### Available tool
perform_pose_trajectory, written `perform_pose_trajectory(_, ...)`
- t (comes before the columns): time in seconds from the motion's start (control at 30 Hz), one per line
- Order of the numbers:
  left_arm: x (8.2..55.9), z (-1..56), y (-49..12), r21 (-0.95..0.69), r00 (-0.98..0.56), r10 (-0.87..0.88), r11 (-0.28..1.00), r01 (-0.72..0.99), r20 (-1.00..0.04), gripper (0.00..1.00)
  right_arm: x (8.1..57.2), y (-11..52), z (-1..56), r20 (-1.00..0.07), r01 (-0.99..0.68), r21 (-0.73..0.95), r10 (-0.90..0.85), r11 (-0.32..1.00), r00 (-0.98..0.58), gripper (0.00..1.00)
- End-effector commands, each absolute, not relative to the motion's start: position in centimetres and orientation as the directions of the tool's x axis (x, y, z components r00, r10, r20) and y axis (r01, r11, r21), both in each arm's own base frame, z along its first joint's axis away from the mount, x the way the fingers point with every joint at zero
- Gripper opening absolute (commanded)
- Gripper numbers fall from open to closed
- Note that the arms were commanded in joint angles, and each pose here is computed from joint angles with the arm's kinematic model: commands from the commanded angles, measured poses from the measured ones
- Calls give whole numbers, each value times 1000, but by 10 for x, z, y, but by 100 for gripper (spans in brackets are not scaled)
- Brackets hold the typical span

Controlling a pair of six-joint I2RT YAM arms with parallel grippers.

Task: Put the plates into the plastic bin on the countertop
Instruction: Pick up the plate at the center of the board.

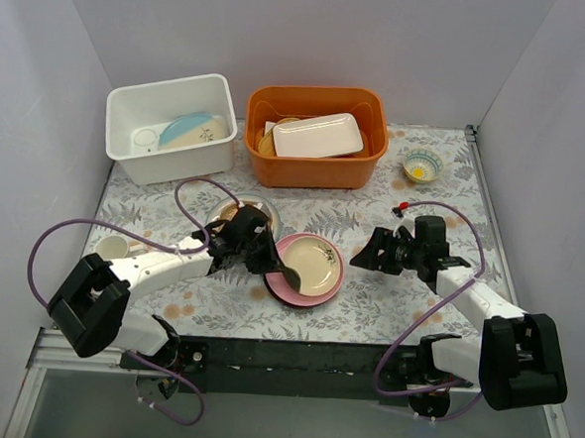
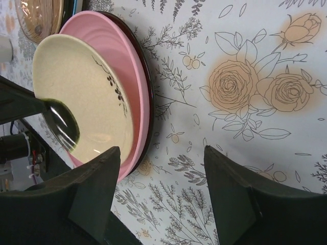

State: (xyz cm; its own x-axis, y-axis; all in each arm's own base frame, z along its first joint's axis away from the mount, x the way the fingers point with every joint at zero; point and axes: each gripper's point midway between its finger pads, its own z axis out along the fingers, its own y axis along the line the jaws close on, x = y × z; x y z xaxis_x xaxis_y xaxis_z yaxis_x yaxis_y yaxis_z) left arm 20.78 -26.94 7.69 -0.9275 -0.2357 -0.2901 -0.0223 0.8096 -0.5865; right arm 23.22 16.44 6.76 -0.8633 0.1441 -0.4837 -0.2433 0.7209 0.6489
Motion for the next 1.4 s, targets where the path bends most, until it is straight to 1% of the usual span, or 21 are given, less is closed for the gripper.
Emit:
perform_pose_trajectory(0.0,219,111,-272,-614,-895,-273,789,3,-354,0,232,174,79,-510,-295,684,148,667,-847,74)
perform_pose_trajectory(0.2,221,121,-266,-597,-882,-286,802,-7,-374,0,227,181,80,-497,-308,718,149,624,-855,71)
perform_pose_trajectory(0.23,222,124,-264,-595,-877,-292,804,-10,-381,0,226,182,78,-489,-303,723,150,620,-859,69)
perform_pose_trajectory(0.43,227,132,-257,-580,-859,-318,814,-30,-402,0,223,190,77,-483,-313,730,135,607,-865,63)
perform_pose_trajectory(0.67,237,141,-246,-570,-832,-352,820,-52,-430,0,221,201,72,-484,-318,701,100,638,-869,60)
perform_pose_trajectory(0.8,247,149,-237,-570,-815,-375,819,-68,-441,0,222,204,62,-467,-294,678,85,673,-880,58)
perform_pose_trajectory(0.83,251,152,-233,-572,-808,-388,816,-78,-443,0,222,204,61,-460,-283,676,91,680,-883,55)
perform_pose_trajectory(1.1,277,167,-202,-611,-774,-456,783,-115,-439,0,222,203,50,-451,-256,652,93,714,-888,47)
perform_pose_trajectory(1.13,281,168,-196,-608,-767,-466,784,-127,-441,0,222,204,50,-453,-258,649,91,715,-887,44)
perform_pose_trajectory(1.23,287,167,-182,-601,-756,-484,785,-151,-442,0,222,204,48,-452,-253,643,92,723,-887,39)
perform_pose_trajectory(1.3,288,167,-176,-600,-752,-490,784,-160,-441,0,222,205,46,-451,-254,642,88,724,-888,38)
perform_pose_trajectory(1.37,292,167,-168,-597,-739,-507,782,-177,-444,0,222,206,44,-450,-254,639,86,726,-889,33)
